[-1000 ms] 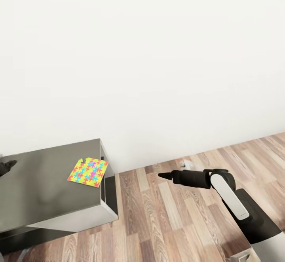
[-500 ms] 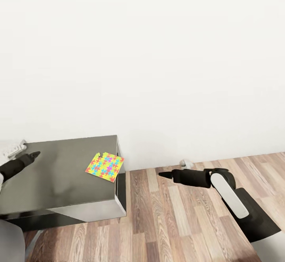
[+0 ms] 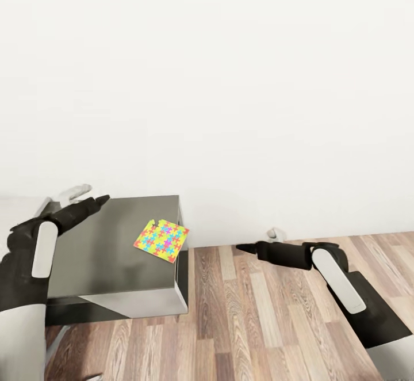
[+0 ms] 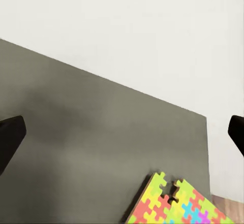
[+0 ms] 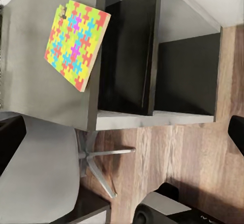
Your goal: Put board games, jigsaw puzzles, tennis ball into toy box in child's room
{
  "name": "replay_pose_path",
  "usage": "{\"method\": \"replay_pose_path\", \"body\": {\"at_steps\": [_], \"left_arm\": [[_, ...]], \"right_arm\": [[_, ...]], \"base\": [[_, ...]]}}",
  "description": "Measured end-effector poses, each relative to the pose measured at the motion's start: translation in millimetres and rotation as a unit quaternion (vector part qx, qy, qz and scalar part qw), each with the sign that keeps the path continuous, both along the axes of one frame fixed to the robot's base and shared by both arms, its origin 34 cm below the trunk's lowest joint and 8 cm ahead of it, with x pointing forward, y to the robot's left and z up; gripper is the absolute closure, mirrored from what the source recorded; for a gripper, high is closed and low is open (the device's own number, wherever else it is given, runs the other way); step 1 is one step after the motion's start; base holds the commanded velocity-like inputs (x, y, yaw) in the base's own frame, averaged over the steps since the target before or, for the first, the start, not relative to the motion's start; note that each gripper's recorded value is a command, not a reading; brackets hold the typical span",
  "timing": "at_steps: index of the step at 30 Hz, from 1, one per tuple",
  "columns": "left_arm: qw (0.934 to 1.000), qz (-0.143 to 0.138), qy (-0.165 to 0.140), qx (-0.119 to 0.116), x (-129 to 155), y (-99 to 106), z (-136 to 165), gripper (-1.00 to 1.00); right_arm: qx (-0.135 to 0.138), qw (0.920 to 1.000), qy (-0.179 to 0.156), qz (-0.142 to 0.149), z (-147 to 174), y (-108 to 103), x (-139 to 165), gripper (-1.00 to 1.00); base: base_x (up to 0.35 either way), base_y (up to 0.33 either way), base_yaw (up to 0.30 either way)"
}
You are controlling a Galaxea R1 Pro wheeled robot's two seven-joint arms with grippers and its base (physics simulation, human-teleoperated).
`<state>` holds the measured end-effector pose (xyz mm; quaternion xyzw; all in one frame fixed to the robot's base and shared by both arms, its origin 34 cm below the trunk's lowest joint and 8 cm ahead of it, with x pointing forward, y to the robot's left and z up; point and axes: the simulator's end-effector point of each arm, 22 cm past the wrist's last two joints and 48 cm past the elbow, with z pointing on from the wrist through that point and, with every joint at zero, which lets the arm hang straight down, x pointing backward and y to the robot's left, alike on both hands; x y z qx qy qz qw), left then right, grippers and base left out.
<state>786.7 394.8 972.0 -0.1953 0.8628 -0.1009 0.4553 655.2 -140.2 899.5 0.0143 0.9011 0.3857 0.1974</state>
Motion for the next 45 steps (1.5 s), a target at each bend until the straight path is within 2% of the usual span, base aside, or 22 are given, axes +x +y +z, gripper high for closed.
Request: {"method": "replay_pose_path", "body": {"at_steps": [2,3,4,5,7,8,10,11,12,13,14,15,17,18,20,21,26,29,31,34,43,45], "left_arm": [[0.9999,-0.017,-0.002,0.000,7,-32,4,-1.00],[0.9998,-0.017,-0.002,0.002,7,-33,4,-1.00],[0.9997,-0.025,-0.002,0.001,9,-48,6,-1.00],[0.9997,-0.025,-0.002,0.002,9,-48,6,-1.00],[0.9993,-0.038,-0.001,-0.001,13,-75,7,-1.00],[0.9993,-0.038,-0.001,0.000,13,-76,7,-1.00],[0.9987,-0.049,-0.001,-0.009,15,-104,9,-1.00],[0.9988,-0.049,-0.001,-0.007,15,-104,9,-1.00],[0.9984,-0.055,0.000,-0.012,15,-118,9,-1.00],[0.9984,-0.056,0.000,-0.011,15,-118,9,-1.00],[0.9980,-0.061,0.000,-0.016,16,-131,10,-1.00],[0.9980,-0.061,0.000,-0.015,16,-131,10,-1.00],[0.9973,-0.070,0.002,-0.021,16,-152,11,-1.00],[0.9974,-0.070,0.002,-0.020,16,-152,11,-1.00],[0.9968,-0.076,0.006,-0.023,16,-170,11,-1.00],[0.9969,-0.076,0.006,-0.022,16,-170,11,-1.00],[0.9952,-0.091,0.007,-0.035,14,-205,17,-1.00],[0.9947,-0.094,0.005,-0.040,13,-212,22,-1.00],[0.9938,-0.098,0.002,-0.052,11,-223,28,-1.00],[0.9931,-0.100,0.005,-0.061,5,-232,30,-1.00],[0.9909,-0.113,0.023,-0.069,-13,-254,19,-1.00],[0.9895,-0.118,0.030,-0.077,-20,-262,16,-1.00]], "right_arm": [[-0.001,0.9997,0.012,-0.020,-8,-13,4,-1.00],[0.000,0.9997,0.012,-0.020,-8,-13,4,-1.00],[-0.001,0.9993,0.018,-0.032,-13,-20,6,-1.00],[0.000,0.9993,0.019,-0.032,-13,-20,6,-1.00],[0.000,0.9978,0.031,-0.058,-22,-35,12,-1.00],[0.001,0.9978,0.031,-0.058,-22,-35,12,-1.00],[0.008,0.9956,0.039,-0.085,-28,-46,22,-1.00],[0.009,0.9956,0.039,-0.085,-28,-46,22,-1.00],[0.013,0.9943,0.043,-0.097,-30,-50,26,-1.00],[0.014,0.9942,0.043,-0.097,-30,-49,26,-1.00],[0.018,0.9930,0.046,-0.107,-32,-53,30,-1.00],[0.018,0.9930,0.046,-0.108,-32,-53,30,-1.00],[0.026,0.9907,0.053,-0.123,-35,-58,35,-1.00],[0.027,0.9906,0.053,-0.123,-35,-58,35,-1.00],[0.035,0.9891,0.055,-0.132,-36,-61,38,-1.00],[0.036,0.9891,0.055,-0.132,-36,-61,38,-1.00],[0.065,0.9878,0.046,-0.134,-28,-57,44,-1.00],[0.075,0.9876,0.043,-0.131,-25,-55,45,-1.00],[0.097,0.9869,0.036,-0.124,-18,-48,46,-1.00],[0.117,0.9857,0.026,-0.118,-10,-41,47,-1.00],[0.153,0.9825,-0.003,-0.106,6,-31,51,-1.00],[0.169,0.9805,-0.009,-0.100,11,-29,51,-1.00]], "base": [[0.000,0.000,0.024],[0.000,0.000,0.019],[0.000,0.000,0.019],[0.000,0.000,0.015],[0.000,0.000,0.012],[0.000,0.000,0.010],[0.000,0.000,0.008],[0.000,0.000,0.006],[0.000,0.000,0.006],[0.000,0.000,0.005],[0.000,0.000,0.005],[0.000,0.000,0.004],[0.000,0.000,0.003],[0.000,0.000,0.003],[0.000,0.000,0.002],[0.000,0.000,0.002],[0.000,0.000,0.001],[0.000,0.000,0.000],[0.000,0.000,0.000],[0.000,0.000,0.000],[0.000,0.000,0.000],[0.000,0.000,0.000]]}}
